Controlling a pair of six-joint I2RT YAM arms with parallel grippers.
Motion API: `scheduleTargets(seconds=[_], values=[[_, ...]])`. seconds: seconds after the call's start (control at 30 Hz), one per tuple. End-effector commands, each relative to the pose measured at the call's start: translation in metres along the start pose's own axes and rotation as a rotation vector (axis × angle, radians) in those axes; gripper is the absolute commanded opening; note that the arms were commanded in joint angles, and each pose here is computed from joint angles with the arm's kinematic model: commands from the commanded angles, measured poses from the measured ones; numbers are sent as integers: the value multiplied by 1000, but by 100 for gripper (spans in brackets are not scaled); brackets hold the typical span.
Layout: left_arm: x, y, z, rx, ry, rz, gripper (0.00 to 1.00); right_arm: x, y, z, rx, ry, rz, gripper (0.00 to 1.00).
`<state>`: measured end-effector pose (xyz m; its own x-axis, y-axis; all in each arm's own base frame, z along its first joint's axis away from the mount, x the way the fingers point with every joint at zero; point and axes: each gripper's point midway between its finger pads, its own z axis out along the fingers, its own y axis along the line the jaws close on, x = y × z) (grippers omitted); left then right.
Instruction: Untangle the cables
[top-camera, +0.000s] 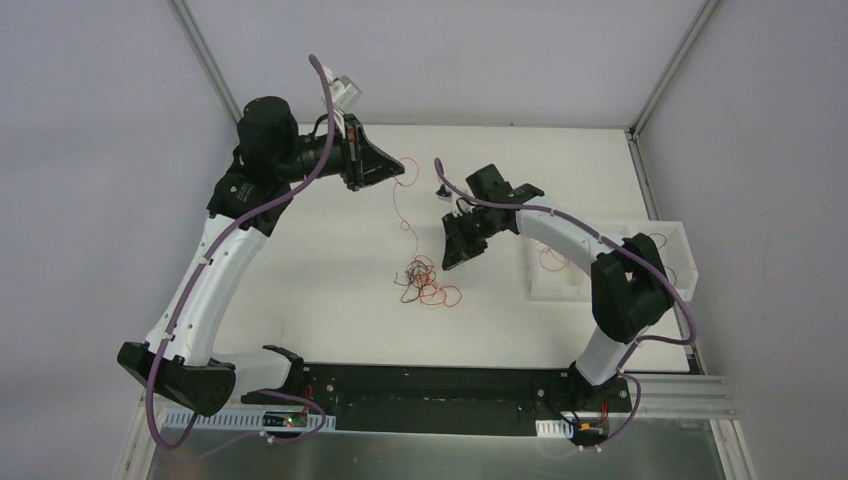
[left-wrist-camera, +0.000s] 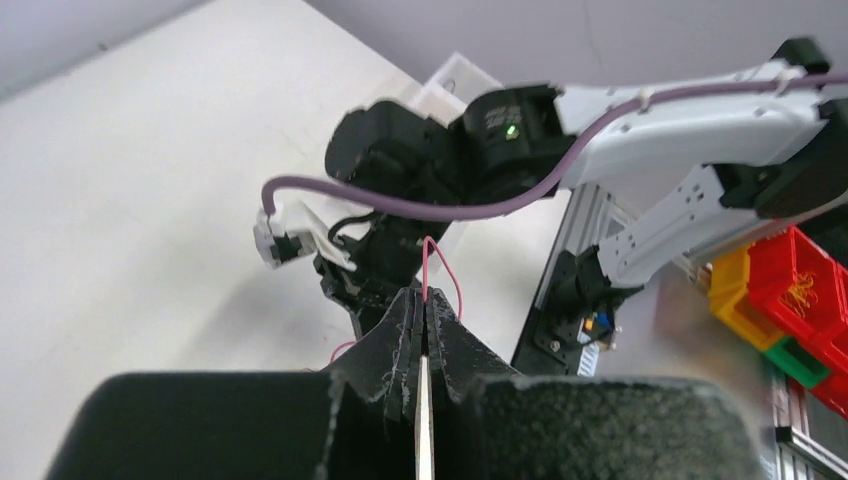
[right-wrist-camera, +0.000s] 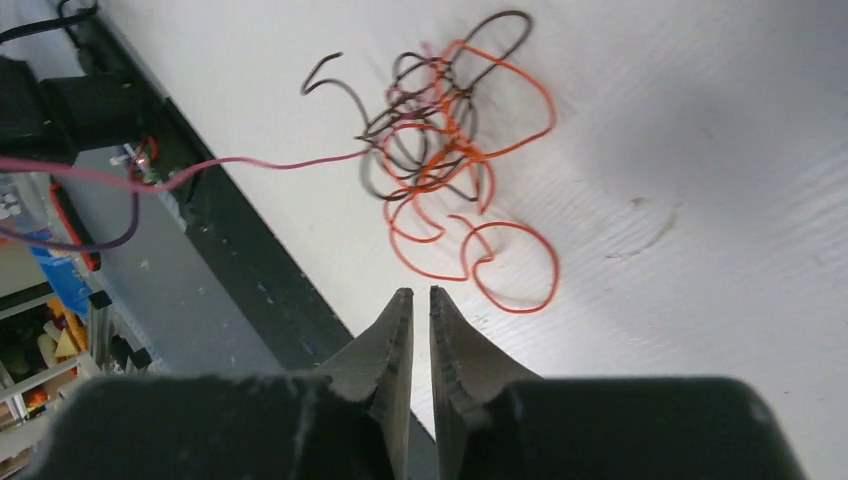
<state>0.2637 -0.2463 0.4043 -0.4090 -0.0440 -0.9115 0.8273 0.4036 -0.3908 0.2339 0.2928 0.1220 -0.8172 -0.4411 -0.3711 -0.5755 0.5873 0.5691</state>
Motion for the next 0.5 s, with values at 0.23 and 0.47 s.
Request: scheduleTargets(seconds=[0.23, 0.47], values=[[-139, -47, -52, 16, -347, 201, 0, 12, -61, 28, 121, 55, 59, 13], [-174, -57, -58, 5, -429, 215, 0, -9, -46, 7, 124, -46, 1, 44]])
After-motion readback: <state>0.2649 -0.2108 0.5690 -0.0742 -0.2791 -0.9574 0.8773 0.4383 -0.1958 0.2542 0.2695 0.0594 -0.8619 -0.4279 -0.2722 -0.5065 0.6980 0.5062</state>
